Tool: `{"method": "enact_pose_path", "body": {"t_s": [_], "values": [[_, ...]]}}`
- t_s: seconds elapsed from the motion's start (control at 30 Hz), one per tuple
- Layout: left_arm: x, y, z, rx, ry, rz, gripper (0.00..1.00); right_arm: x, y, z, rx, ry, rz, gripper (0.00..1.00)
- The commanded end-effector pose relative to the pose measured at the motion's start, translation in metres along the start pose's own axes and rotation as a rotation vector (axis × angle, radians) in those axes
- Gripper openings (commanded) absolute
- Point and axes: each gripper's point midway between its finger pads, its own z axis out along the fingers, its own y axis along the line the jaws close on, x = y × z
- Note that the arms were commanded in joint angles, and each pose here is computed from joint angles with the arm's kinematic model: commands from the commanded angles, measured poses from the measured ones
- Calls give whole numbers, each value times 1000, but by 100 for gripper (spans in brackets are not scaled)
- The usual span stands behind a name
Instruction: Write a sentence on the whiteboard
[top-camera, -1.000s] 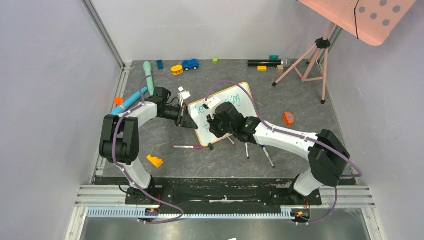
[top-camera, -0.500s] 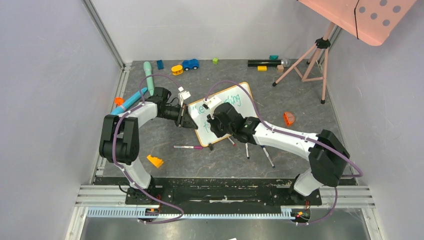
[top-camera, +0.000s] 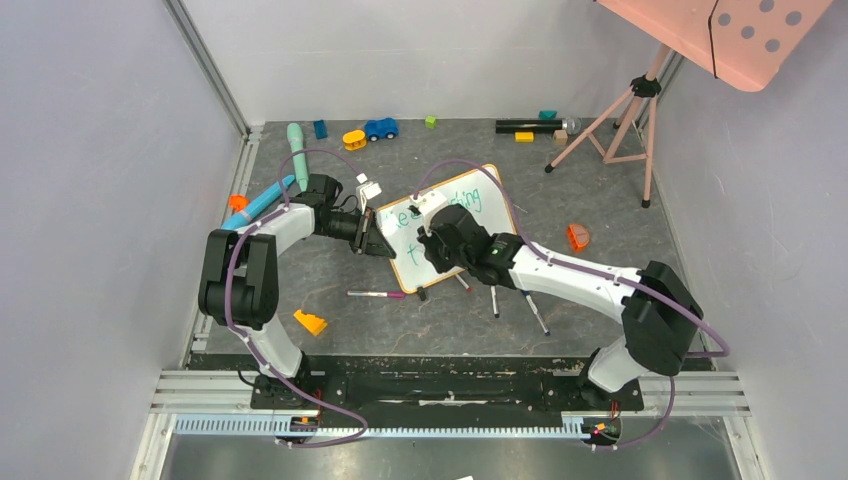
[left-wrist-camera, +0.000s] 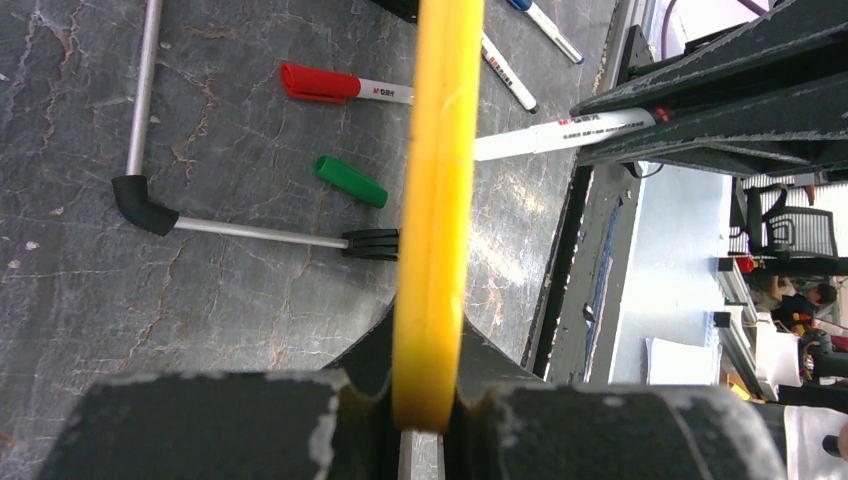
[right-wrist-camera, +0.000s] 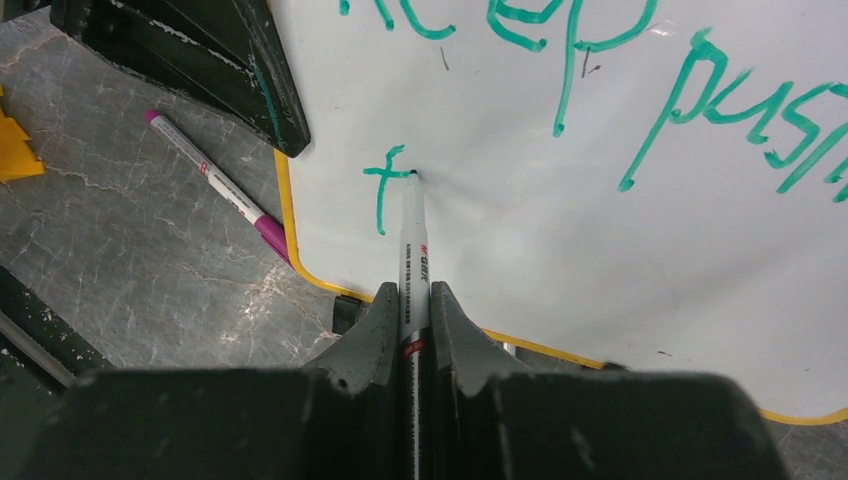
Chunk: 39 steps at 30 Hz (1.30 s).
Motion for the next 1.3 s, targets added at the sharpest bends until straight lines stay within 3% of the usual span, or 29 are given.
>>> {"method": "enact_pose_path", "body": {"t_s": [0.0,0.13,0.57,1.27], "values": [[43,7,11,-58,137,-43,2,-27,-10,-17,18,-113,23,0],[43,8,10,-67,139,-35,2,-28,-11,-27,5,-157,28,0],[44,7,10,-59,142,-34,2,-10,-13,-12,17,-71,16,0],[44,6,10,-53,139,-31,2,-11,-9,-2,7,-46,14,0]]}}
